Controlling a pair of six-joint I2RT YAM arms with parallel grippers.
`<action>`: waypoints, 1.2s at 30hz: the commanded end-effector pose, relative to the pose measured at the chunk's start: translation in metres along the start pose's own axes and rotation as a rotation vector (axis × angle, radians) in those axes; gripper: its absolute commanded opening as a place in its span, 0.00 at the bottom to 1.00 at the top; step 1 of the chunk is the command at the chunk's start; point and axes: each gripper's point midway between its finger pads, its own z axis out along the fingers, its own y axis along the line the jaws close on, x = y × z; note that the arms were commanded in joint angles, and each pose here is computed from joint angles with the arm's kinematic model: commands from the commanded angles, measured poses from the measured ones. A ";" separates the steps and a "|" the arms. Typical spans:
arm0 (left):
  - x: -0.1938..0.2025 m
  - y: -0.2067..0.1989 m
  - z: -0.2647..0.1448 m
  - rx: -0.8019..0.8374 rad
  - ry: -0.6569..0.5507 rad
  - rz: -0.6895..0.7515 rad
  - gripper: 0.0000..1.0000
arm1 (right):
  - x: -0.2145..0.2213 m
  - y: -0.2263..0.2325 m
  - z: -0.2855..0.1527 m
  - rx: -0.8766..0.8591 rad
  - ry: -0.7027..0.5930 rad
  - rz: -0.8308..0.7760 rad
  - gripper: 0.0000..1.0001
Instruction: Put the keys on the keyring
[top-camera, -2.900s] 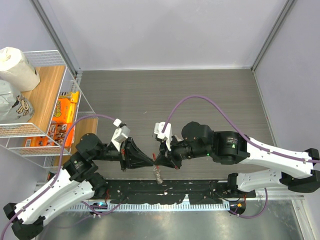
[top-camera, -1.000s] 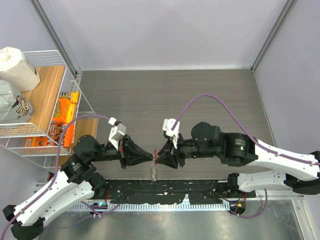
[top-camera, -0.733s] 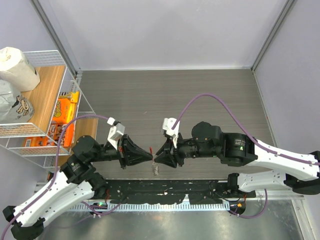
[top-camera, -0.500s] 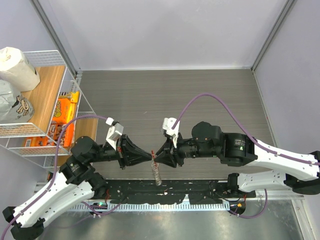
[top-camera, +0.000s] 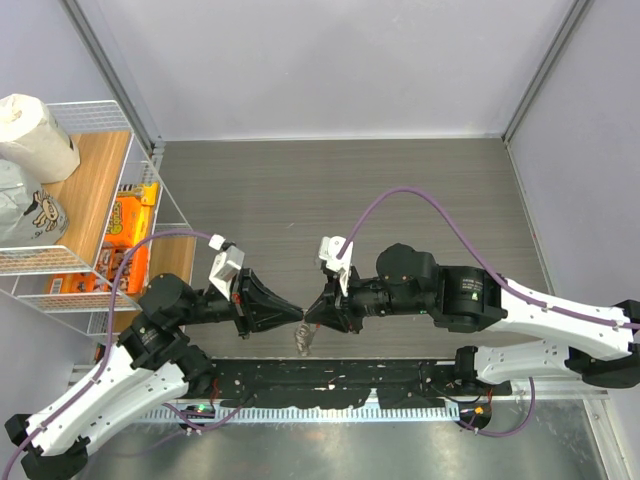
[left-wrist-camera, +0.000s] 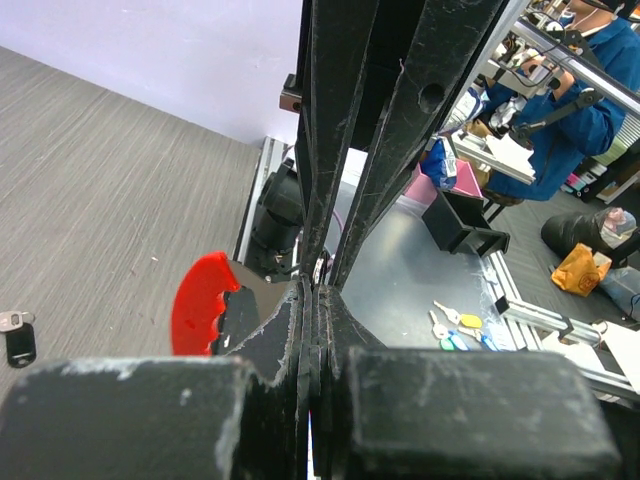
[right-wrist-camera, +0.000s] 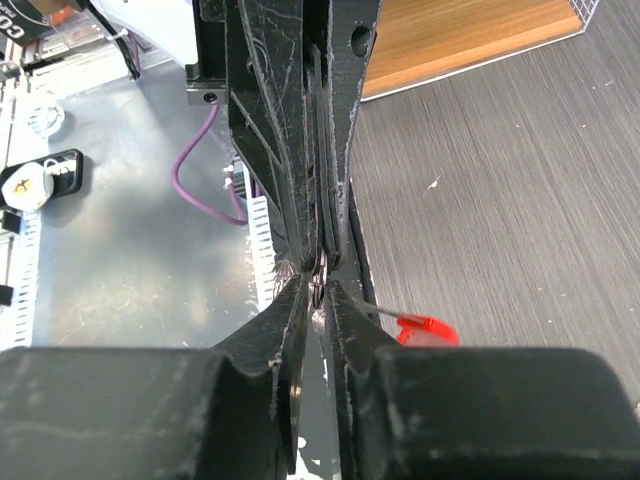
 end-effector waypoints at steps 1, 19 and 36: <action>-0.021 -0.011 0.000 0.030 -0.072 0.052 0.00 | -0.015 0.008 0.001 -0.031 -0.055 -0.007 0.15; -0.029 -0.011 0.001 0.016 -0.075 0.057 0.33 | -0.013 0.008 -0.027 -0.030 -0.120 -0.023 0.06; 0.011 0.075 0.046 -0.202 0.100 -0.080 0.42 | 0.037 -0.026 -0.077 0.175 -0.072 0.099 0.05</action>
